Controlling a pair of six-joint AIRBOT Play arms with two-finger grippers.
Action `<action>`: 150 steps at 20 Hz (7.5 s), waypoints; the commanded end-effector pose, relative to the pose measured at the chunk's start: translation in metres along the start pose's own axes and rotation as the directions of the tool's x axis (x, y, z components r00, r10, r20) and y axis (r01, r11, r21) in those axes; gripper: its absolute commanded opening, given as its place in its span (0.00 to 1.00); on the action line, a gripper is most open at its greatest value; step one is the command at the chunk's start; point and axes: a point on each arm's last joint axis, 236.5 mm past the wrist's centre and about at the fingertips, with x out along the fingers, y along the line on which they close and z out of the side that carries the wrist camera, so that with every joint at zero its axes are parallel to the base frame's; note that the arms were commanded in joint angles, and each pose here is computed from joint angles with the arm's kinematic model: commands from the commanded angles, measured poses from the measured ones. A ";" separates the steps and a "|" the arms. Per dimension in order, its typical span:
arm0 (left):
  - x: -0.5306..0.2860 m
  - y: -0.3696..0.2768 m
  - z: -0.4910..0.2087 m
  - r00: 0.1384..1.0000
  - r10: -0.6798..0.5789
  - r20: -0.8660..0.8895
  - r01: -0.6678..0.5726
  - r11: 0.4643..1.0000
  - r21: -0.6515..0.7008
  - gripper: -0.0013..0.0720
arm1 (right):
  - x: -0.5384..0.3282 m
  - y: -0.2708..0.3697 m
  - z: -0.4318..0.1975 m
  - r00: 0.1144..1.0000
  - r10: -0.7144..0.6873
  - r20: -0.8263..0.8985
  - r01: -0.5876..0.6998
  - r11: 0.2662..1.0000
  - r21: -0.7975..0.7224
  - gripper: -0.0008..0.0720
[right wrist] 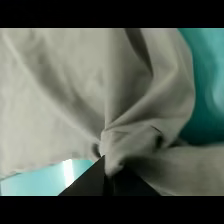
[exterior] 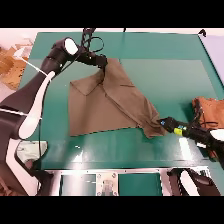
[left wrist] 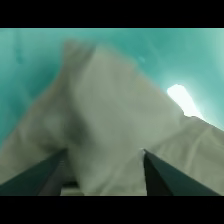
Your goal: Fold the shirts.
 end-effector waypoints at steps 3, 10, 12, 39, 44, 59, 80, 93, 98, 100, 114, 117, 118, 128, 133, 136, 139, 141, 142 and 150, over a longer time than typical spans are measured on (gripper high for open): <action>-0.070 0.028 -0.042 0.958 -0.110 -0.265 0.031 0.958 -0.286 0.76 | -0.002 -0.005 0.021 0.998 -0.043 0.053 0.048 0.995 -0.086 0.58; -0.191 0.102 -0.173 0.796 0.038 -0.604 -0.359 0.834 -0.420 0.76 | -0.026 -0.008 0.090 0.977 -0.210 0.045 0.214 0.964 -0.156 0.56; -0.206 0.098 -0.207 0.769 0.067 -0.636 -0.410 0.814 -0.410 0.76 | -0.005 -0.022 0.083 0.973 -0.214 -0.091 0.204 0.973 -0.110 0.56; -0.153 0.052 -0.353 0.876 -0.076 -0.475 -0.291 0.703 -0.649 0.05 | 0.001 -0.034 0.055 0.942 -0.101 -0.321 0.136 0.987 0.088 0.47; -0.172 0.071 -0.344 0.885 -0.074 -0.459 -0.285 0.693 -0.662 0.05 | -0.006 -0.005 0.040 0.923 0.032 -0.383 0.046 0.980 0.192 0.47; -0.176 0.073 -0.351 0.870 -0.069 -0.488 -0.288 0.733 -0.616 0.05 | 0.012 -0.026 -0.004 0.908 0.031 -0.418 0.124 0.932 0.339 0.47; -0.611 -0.137 0.080 0.553 0.263 0.791 -0.482 0.875 0.046 0.05 | -0.395 0.365 0.178 0.602 0.390 0.697 0.199 0.771 -0.604 0.04; -0.507 -0.036 0.038 0.734 0.402 0.547 -0.414 0.904 -0.108 0.05 | -0.381 0.299 0.213 0.582 0.224 0.782 0.241 0.871 -0.429 0.04; -0.321 0.045 -0.008 0.937 0.154 0.313 -0.074 0.965 -0.254 0.05 | -0.214 0.152 0.282 0.791 0.107 0.603 0.076 0.960 -0.269 0.04; -0.249 0.088 -0.049 0.974 0.109 0.200 -0.024 0.921 -0.388 0.05 | -0.131 0.093 0.291 0.857 0.033 0.515 0.069 0.982 -0.178 0.04; -0.090 0.185 -0.086 0.976 0.137 0.172 -0.018 0.830 -0.558 0.05 | 0.063 -0.002 0.369 0.958 0.055 0.282 -0.049 0.998 -0.028 0.04; -0.086 0.170 -0.106 0.994 0.070 0.087 -0.014 0.849 -0.527 0.05 | 0.060 -0.020 0.332 0.993 -0.003 0.119 0.012 0.997 -0.074 0.04; -0.085 0.165 -0.120 0.998 0.049 0.029 -0.026 0.853 -0.522 0.05 | 0.057 -0.031 0.318 0.997 -0.049 0.059 0.054 0.995 -0.082 0.04; -0.093 0.161 -0.206 0.942 0.050 -0.332 -0.215 0.848 -0.484 0.05 | 0.045 -0.091 0.219 0.940 -0.252 -0.229 0.240 0.968 -0.081 0.04; -0.084 0.148 -0.213 0.922 0.063 -0.383 -0.238 0.872 -0.429 0.05 | 0.050 -0.103 0.211 0.934 -0.270 -0.232 0.261 0.963 -0.070 0.04; -0.083 0.143 -0.218 0.908 0.070 -0.414 -0.263 0.864 -0.430 0.05 | 0.050 -0.103 0.210 0.933 -0.269 -0.237 0.260 0.963 -0.069 0.04; -0.082 0.139 -0.217 0.910 0.052 -0.411 -0.249 0.862 -0.441 0.05 | 0.049 -0.102 0.208 0.932 -0.266 -0.245 0.259 0.964 -0.061 0.16; -0.088 0.133 -0.217 0.902 0.027 -0.432 -0.237 0.866 -0.441 0.56 | 0.044 -0.099 0.209 0.931 -0.261 -0.254 0.256 0.965 -0.052 0.46; -0.095 0.128 -0.217 0.892 0.003 -0.453 -0.231 0.864 -0.448 0.75 | 0.038 -0.097 0.210 0.930 -0.256 -0.264 0.253 0.966 -0.043 0.46; -0.190 0.103 -0.255 0.768 -0.085 -0.635 -0.364 0.759 -0.541 0.75 | -0.038 -0.084 0.183 0.937 -0.251 -0.242 0.266 0.964 0.030 0.38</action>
